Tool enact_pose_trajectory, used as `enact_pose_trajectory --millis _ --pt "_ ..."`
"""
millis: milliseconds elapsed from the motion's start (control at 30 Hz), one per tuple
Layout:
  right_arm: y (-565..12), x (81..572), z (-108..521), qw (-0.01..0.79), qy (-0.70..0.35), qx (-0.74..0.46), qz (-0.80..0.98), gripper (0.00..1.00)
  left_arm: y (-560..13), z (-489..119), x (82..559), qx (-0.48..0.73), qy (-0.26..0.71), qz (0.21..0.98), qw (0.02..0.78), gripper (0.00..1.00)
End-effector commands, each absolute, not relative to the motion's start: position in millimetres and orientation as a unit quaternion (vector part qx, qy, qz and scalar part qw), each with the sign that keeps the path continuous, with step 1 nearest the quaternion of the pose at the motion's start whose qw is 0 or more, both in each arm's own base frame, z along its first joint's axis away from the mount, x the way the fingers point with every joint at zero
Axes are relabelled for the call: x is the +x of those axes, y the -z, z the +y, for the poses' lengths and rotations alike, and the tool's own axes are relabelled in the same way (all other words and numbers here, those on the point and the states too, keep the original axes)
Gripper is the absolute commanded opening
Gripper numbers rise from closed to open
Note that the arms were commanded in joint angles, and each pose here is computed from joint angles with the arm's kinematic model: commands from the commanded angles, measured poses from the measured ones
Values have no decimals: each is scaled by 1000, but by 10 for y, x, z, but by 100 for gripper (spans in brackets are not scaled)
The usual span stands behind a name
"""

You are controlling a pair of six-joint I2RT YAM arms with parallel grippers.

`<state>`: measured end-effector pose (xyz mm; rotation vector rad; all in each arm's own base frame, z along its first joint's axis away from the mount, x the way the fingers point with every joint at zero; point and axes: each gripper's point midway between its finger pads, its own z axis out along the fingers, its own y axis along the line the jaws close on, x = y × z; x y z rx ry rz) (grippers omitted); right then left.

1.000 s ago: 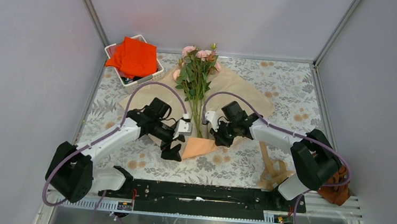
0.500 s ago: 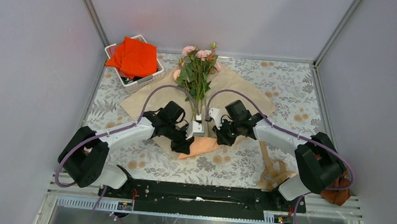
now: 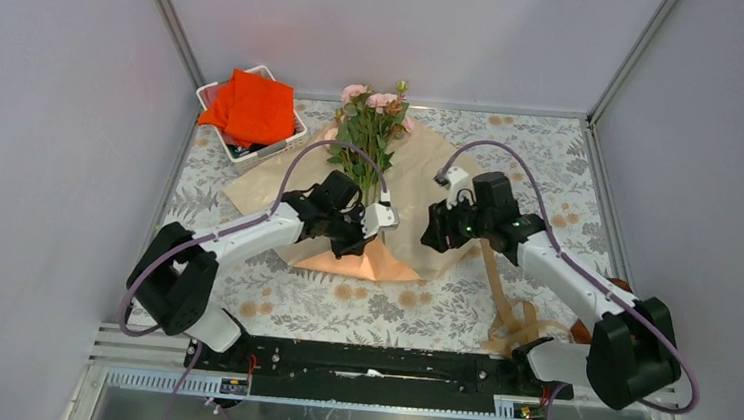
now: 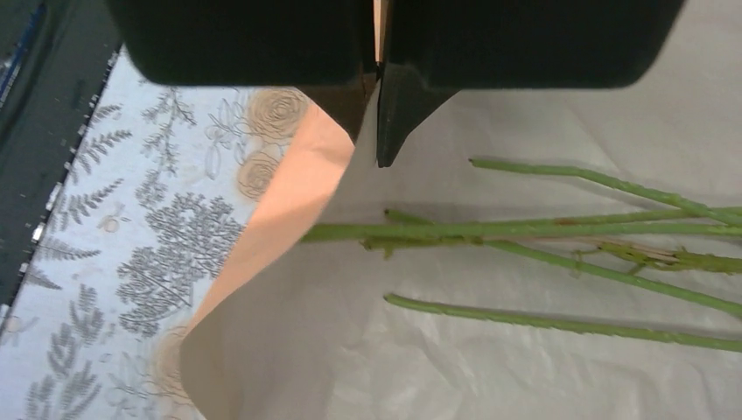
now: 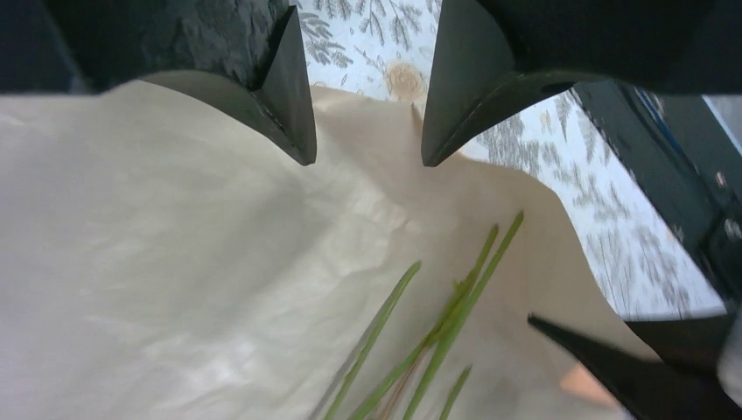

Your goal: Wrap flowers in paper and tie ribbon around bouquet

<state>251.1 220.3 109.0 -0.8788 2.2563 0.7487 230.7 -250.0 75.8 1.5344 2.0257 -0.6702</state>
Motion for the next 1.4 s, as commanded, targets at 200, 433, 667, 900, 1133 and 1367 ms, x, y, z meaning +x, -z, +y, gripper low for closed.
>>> enact_pose_trajectory --millis 200,433,667,900,1133,1367 --pt "-1028 3022 2193 300 -282 -170 895 45 -845 -2546 2799 552 178 767 275 0" --pt "-373 2987 2269 183 -280 -131 933 34 -768 -2444 2959 525 162 791 268 0" --pt "-37 2900 1984 152 -228 -97 957 30 -572 -2247 3154 474 160 829 251 0" --pt "-428 2920 2059 196 -258 -155 933 39 -387 -2246 3149 464 178 838 226 0" --pt "-1060 2896 2415 271 -375 -225 857 57 -341 -2233 3139 461 182 840 222 0" --pt "-1022 2765 2703 248 -444 -222 832 73 -353 -2247 3137 461 185 839 222 0"
